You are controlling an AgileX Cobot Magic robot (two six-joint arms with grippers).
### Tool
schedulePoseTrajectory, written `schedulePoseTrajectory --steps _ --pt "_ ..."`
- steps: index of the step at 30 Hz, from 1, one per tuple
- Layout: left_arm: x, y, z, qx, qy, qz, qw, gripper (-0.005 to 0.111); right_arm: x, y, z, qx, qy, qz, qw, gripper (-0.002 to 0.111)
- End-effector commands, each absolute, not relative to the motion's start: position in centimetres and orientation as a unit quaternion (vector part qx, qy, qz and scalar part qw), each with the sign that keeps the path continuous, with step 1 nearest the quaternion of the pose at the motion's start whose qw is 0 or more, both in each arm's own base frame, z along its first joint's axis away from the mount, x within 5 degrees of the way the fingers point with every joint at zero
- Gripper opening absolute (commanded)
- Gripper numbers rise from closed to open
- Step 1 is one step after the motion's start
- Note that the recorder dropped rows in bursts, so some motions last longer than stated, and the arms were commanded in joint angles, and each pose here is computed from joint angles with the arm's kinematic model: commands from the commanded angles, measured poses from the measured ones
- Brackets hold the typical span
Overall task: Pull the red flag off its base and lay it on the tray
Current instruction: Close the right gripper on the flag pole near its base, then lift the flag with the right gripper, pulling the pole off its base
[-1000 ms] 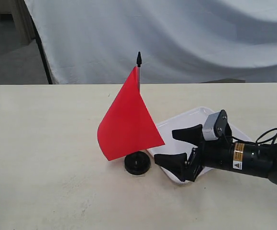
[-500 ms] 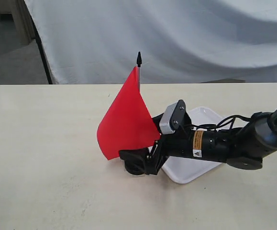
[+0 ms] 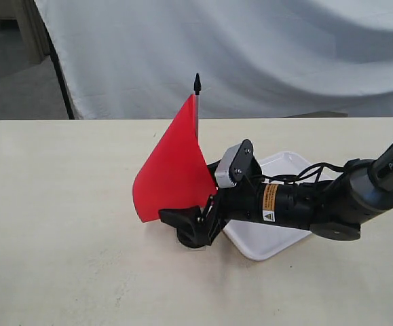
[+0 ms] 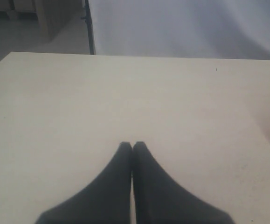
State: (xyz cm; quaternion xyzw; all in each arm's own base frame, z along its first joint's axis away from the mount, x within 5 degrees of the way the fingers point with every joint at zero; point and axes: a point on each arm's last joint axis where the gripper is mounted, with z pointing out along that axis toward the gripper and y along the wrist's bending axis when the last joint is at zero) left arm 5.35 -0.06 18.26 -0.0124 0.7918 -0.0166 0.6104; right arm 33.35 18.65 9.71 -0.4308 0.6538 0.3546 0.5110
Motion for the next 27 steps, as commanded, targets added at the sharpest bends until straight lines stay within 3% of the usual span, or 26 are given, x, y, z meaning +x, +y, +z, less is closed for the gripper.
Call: schedulePoseTrajectory --steps 1,2,12,16,23,27 --pt "5.4 -0.1 18.2 -0.009 0.791 -0.018 0.611 0.000 33.5 18.6 10.0 -0.429 0.657 0.355 0.508 0.035" --pt "5.4 -0.1 18.2 -0.009 0.791 -0.018 0.611 0.000 33.5 18.5 9.8 -0.433 0.661 0.350 0.504 0.002" --pt "5.4 -0.1 18.2 -0.009 0.791 -0.018 0.611 0.000 33.6 18.6 10.3 -0.417 0.657 0.361 0.514 -0.001" --pt "5.4 -0.1 18.2 -0.009 0.791 -0.018 0.611 0.000 33.5 18.8 12.2 -0.387 0.638 0.403 0.529 -0.001" --pt "5.4 -0.1 18.2 -0.009 0.791 -0.018 0.611 0.000 34.8 15.9 18.5 -0.209 0.672 0.485 0.519 -0.001" --pt "5.4 -0.1 18.2 -0.009 0.791 -0.018 0.611 0.000 35.9 12.1 19.7 -0.120 0.696 0.504 0.497 -0.001"
